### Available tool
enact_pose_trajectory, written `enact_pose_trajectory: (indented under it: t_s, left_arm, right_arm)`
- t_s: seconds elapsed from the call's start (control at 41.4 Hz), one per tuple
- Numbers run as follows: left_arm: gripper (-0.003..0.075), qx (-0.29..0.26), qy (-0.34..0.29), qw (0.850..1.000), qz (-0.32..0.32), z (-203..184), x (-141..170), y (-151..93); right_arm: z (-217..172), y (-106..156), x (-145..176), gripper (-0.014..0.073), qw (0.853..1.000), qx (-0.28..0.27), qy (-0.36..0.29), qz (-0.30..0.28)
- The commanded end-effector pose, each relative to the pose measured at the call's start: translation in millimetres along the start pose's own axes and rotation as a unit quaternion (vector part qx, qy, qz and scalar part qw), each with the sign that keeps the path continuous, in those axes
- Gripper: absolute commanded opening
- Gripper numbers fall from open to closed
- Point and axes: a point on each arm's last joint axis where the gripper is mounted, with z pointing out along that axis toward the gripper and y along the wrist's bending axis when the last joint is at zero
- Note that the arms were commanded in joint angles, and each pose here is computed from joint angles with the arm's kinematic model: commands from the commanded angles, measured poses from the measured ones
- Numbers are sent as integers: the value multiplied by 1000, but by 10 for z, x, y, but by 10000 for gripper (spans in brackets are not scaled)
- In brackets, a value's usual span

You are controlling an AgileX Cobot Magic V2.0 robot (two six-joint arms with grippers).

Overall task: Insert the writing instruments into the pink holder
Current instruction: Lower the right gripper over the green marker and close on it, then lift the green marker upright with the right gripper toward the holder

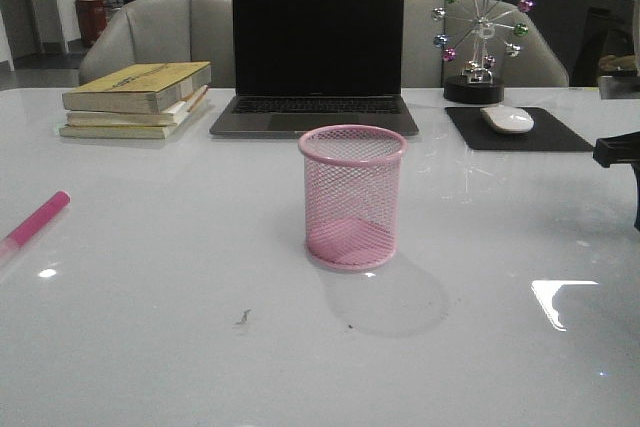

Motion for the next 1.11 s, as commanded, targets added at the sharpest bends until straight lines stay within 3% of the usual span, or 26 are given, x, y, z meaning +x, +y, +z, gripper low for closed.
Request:
enact_pose_trajectory:
  t_s: [0.0, 0.193, 0.386, 0.483, 0.7, 0.845, 1.087]
  left_arm:
    - [505, 5, -49, 999, 0, -34, -144, -14]
    - [505, 5, -49, 999, 0, -34, -144, -14]
    - [505, 5, -49, 999, 0, -34, -144, -14]
    - [505, 5, -49, 999, 0, -34, -144, -14]
    - [505, 5, -49, 999, 0, -34, -144, -14]
    - [505, 5, -49, 999, 0, -34, -144, -14]
    - [505, 5, -49, 999, 0, -34, -144, -14]
  right_arm:
    - [-285, -7, -84, 340, 999, 1, -44, -5]
    - [-231, -7, -75, 330, 999, 0, -33, -5]
    - [-222, -7, -72, 156, 1000, 0, -30, -5]
    - [-255, -6, -73, 142, 999, 0, -34, -5]
    - [-698, 59, -16, 142, 991, 0, -134, -10]
    - [-1170, 264, 167, 142, 963, -11, -267, -28]
    - [-1772, 879, 567, 142, 876, -79, -467, -85]
